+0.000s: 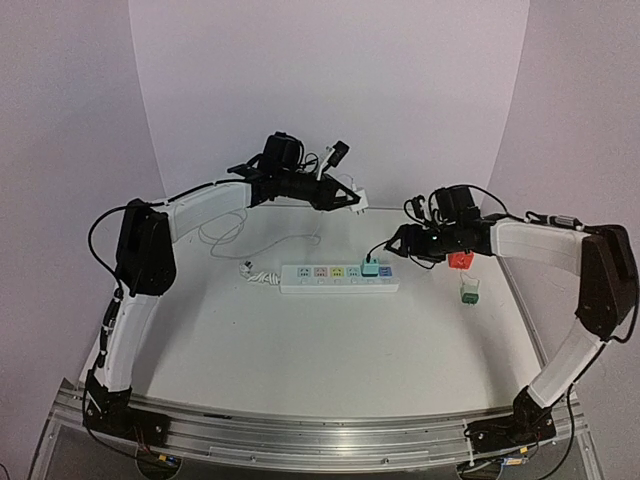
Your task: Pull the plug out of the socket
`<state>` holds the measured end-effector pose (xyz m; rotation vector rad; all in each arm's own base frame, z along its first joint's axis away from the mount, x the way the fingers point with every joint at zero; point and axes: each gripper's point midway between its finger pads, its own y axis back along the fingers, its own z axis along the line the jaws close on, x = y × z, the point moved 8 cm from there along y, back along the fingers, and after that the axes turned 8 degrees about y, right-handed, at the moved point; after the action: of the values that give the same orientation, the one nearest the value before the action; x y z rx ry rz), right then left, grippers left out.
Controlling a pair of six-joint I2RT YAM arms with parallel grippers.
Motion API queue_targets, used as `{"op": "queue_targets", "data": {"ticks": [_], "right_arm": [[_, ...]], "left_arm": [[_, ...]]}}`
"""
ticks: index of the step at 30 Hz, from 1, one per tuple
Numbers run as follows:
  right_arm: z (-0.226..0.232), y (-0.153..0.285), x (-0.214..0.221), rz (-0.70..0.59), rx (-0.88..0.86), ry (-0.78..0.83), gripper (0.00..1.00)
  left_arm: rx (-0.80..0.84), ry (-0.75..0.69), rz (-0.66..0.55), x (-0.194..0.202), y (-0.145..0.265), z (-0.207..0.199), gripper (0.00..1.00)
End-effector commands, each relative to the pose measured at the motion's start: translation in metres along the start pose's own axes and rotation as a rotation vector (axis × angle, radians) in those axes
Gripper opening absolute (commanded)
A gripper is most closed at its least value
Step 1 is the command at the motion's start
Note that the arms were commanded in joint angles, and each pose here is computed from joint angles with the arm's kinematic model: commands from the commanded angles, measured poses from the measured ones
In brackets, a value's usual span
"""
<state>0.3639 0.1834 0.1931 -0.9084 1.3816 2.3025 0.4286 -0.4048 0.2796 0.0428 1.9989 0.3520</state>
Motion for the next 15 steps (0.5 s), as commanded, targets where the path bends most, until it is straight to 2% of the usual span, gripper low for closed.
{"op": "queue_targets", "data": {"ticks": [1, 4, 8, 13, 15], "right_arm": [[0.02, 0.039, -0.009, -0.104, -0.049, 0.22, 0.83], [0.038, 0.054, -0.021, -0.265, -0.031, 0.393, 0.85], [0.07, 0.067, -0.05, -0.65, -0.027, 0.624, 0.85], [0.1, 0.043, -0.078, -0.773, -0.024, 0.787, 0.84], [0.103, 0.031, -0.087, -0.795, -0.006, 0.799, 0.84]], "left_arm": [[-0.022, 0.183, -0.093, -0.045, 0.035, -0.024, 0.0], [-0.041, 0.268, -0.091, -0.045, 0.038, -0.023, 0.0], [-0.03, 0.352, -0.071, -0.039, 0.038, -0.024, 0.0], [-0.007, 0.38, -0.067, -0.037, 0.039, -0.026, 0.0], [0.003, 0.373, -0.07, -0.039, 0.04, -0.03, 0.0]]}}
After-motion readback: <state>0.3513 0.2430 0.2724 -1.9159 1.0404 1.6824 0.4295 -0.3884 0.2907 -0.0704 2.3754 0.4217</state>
